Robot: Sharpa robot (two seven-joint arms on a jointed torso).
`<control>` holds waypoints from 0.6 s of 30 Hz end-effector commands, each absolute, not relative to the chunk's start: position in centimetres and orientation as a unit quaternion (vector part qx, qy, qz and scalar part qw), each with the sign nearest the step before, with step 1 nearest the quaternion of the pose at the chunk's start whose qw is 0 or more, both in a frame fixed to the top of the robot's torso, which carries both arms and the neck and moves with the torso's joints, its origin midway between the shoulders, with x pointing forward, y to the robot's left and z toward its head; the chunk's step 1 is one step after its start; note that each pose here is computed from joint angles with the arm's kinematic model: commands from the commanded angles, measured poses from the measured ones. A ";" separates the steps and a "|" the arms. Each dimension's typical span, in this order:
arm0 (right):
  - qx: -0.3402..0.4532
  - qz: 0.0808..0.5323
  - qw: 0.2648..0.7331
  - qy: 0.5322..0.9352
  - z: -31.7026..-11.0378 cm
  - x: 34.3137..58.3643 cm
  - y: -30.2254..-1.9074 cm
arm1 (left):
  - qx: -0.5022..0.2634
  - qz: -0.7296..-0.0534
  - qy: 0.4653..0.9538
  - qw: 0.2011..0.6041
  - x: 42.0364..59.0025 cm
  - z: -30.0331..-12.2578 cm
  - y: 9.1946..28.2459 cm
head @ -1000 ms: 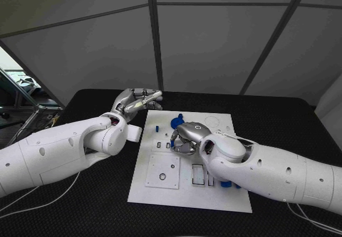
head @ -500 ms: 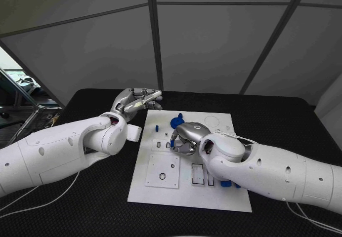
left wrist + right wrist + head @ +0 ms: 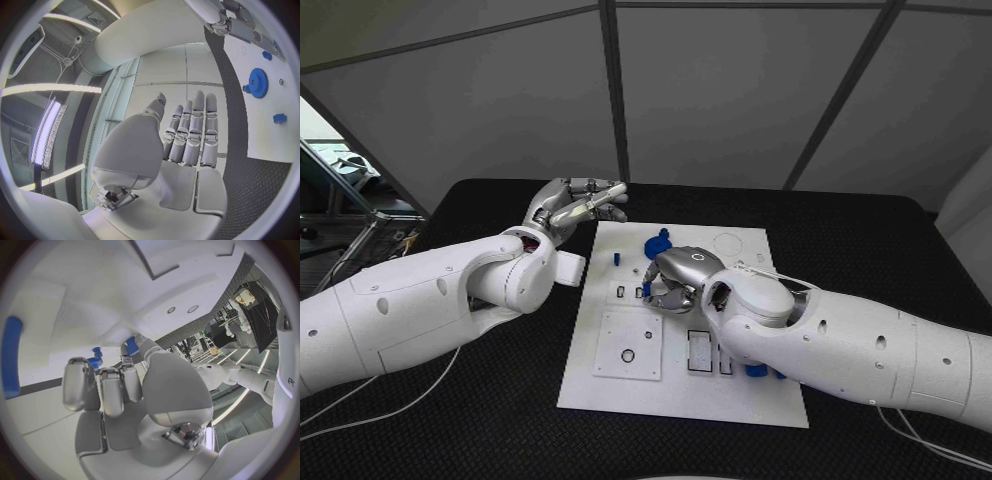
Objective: Assemble the parts on the task board
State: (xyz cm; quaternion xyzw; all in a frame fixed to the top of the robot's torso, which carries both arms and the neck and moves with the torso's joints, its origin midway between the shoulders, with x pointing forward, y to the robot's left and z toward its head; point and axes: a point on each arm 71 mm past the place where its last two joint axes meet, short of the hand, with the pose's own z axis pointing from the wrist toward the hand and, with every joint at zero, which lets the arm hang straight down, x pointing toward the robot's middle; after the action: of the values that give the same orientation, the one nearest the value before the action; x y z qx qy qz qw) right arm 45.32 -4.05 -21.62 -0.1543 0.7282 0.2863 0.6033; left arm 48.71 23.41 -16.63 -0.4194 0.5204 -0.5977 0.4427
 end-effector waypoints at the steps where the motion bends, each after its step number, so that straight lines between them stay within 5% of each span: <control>1: -0.156 0.273 0.597 0.738 -22.1 45.4 -4.2 | -0.416 -0.603 0.520 0.439 48.7 -16.5 23.3; 18: -0.149 0.268 0.600 0.739 -22.1 45.5 -4.4 | -0.417 -0.602 0.521 0.439 48.7 -16.5 23.4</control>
State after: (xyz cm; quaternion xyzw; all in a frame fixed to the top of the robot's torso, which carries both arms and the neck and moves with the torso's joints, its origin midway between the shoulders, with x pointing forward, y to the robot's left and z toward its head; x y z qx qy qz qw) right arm 45.43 -4.13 -21.63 -0.1496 0.7295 0.2814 0.6052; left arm 48.73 23.49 -16.65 -0.4200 0.5212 -0.5969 0.4423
